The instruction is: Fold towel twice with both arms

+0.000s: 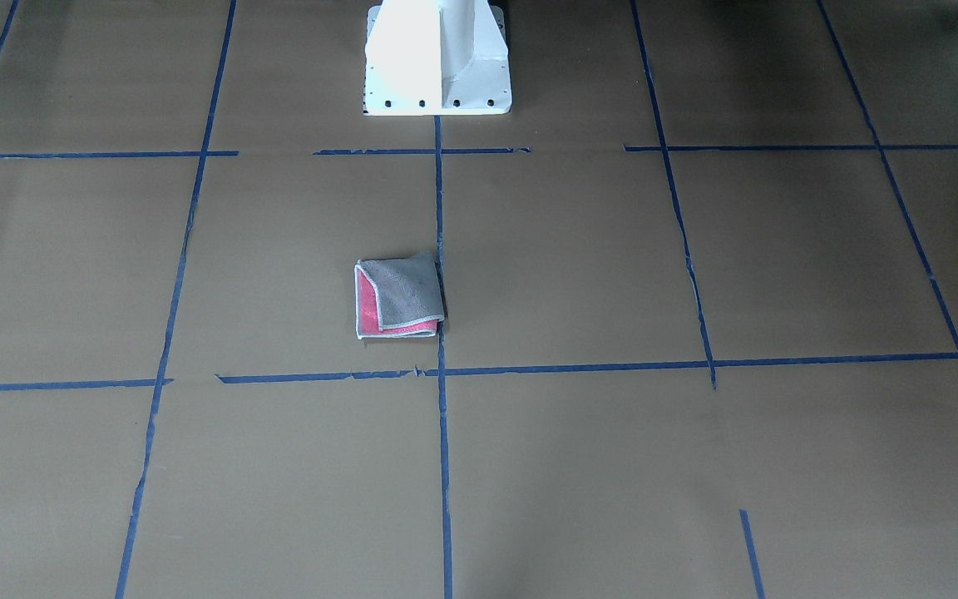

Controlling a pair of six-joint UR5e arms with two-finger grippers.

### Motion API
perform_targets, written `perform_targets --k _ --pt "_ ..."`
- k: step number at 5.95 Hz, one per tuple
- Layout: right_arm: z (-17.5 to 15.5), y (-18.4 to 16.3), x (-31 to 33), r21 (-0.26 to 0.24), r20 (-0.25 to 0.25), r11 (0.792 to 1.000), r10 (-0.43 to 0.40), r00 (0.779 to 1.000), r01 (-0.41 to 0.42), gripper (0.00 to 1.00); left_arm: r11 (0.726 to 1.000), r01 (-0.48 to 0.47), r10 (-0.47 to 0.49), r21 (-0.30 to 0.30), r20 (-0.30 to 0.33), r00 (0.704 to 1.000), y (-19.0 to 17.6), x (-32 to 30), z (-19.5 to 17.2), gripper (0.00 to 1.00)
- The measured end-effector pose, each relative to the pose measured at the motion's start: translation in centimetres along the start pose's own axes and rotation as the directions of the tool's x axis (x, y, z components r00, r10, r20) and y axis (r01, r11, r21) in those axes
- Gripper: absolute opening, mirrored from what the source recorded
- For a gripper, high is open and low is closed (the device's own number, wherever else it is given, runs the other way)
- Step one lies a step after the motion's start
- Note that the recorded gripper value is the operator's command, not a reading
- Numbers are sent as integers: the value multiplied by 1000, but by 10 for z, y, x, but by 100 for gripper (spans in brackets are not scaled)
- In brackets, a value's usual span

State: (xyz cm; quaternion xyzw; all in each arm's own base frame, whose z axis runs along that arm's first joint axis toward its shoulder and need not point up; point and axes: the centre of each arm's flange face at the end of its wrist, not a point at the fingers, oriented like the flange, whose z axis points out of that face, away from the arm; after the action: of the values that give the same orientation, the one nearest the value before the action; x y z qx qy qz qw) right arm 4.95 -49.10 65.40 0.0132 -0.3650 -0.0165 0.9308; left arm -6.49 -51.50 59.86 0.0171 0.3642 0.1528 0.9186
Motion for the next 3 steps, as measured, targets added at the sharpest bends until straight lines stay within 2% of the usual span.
perform_targets --k 1,3 --pt "0 -1 -2 -9 9 1000 6 1000 -6 100 999 26 -27 -20 -10 1000 15 -7 9 100" --pt "-8 -9 -12 -38 7 999 23 1000 -22 100 999 40 -40 -27 -13 999 22 -10 15 100"
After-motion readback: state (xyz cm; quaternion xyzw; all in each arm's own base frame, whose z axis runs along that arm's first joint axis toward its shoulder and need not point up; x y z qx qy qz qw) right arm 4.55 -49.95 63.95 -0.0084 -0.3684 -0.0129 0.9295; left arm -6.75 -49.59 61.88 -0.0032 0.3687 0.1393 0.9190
